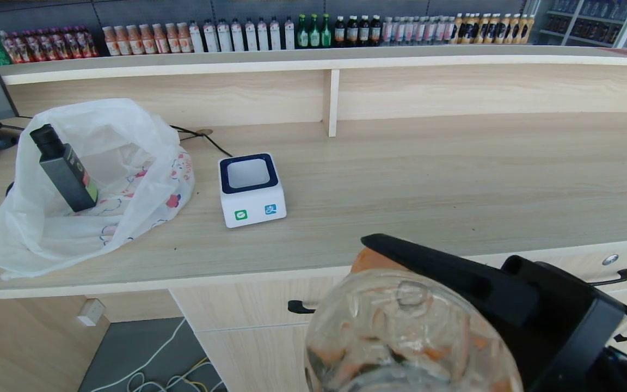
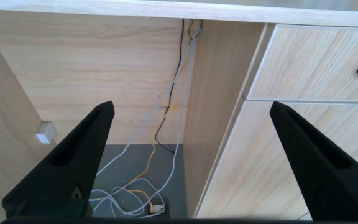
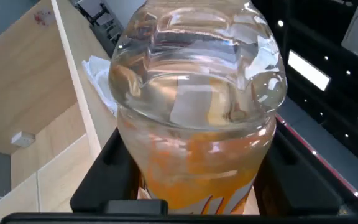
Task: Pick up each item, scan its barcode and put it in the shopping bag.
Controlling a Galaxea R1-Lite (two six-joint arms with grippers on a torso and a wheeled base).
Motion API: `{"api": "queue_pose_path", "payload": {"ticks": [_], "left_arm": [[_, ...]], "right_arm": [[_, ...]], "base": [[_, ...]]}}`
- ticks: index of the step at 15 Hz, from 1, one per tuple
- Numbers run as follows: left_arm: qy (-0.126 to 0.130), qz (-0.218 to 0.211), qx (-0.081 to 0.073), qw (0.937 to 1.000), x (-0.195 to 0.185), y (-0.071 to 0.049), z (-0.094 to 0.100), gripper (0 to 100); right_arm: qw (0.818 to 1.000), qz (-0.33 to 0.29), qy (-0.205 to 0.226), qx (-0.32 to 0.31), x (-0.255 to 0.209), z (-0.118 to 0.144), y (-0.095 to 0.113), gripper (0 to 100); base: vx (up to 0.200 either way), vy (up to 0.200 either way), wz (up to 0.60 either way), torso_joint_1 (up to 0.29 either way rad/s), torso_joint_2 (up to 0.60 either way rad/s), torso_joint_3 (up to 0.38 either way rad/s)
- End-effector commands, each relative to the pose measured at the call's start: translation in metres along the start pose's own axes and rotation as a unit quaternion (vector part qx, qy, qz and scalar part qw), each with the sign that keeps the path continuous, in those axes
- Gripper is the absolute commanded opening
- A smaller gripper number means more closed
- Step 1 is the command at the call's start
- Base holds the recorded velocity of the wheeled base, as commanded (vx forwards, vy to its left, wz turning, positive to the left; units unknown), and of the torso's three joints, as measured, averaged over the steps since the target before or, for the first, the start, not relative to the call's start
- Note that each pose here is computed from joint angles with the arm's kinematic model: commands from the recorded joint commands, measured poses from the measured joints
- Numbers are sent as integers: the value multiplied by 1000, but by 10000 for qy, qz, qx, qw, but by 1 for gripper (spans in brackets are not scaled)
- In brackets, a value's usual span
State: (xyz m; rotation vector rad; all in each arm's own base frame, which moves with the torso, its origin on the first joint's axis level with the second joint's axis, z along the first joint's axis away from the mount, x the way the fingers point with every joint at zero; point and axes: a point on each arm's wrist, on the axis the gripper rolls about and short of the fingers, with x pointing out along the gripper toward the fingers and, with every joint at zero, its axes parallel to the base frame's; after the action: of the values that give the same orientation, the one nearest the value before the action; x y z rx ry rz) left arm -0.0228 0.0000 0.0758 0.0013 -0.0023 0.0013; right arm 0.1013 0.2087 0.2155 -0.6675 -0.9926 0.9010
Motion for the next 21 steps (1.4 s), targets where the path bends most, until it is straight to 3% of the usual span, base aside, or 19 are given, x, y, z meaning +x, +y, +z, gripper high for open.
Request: {"api": "queue_pose_path", "payload": {"ticks": [1,3,4,6,8,12,15,19,21], "left_arm": [[-4,1,1,10000,0,0,0,100],[-4,1,1,10000,0,0,0,100],[-11,1,1,10000,0,0,0,100],[-4,1,1,10000,0,0,0,100],[-4,1,1,10000,0,0,0,100],[-4,1,1,10000,0,0,0,100],[-4,1,1,10000,0,0,0,100],[-4,1,1,10000,0,0,0,100],[-4,1,1,10000,0,0,0,100]], "right_arm": [[9988,-289,134,381,-3,-7,-16,0],[9874,-276,327,1524,3,-22,-11,0],[9856,-365,311,1622,8,-24,-14,0],[9845,-1055,307,1368,18,-35,-48,0],[9807,-1398,488,1280,15,-47,-64,0],[9380,-1927,740,2784,11,-54,-62,0],[9079,-1970,846,3602,-1,-60,-56,0],[8785,-2868,1132,3650,-23,-97,-91,0],[8748,-3130,1211,3494,-32,-106,-103,0]], "base": [[0,0,0,0,0,0],[0,0,0,0,0,0],[0,0,0,0,0,0],[0,0,0,0,0,0],[0,0,0,0,0,0],[0,0,0,0,0,0],[0,0,0,0,0,0],[0,0,0,0,0,0],[0,0,0,0,0,0]]}}
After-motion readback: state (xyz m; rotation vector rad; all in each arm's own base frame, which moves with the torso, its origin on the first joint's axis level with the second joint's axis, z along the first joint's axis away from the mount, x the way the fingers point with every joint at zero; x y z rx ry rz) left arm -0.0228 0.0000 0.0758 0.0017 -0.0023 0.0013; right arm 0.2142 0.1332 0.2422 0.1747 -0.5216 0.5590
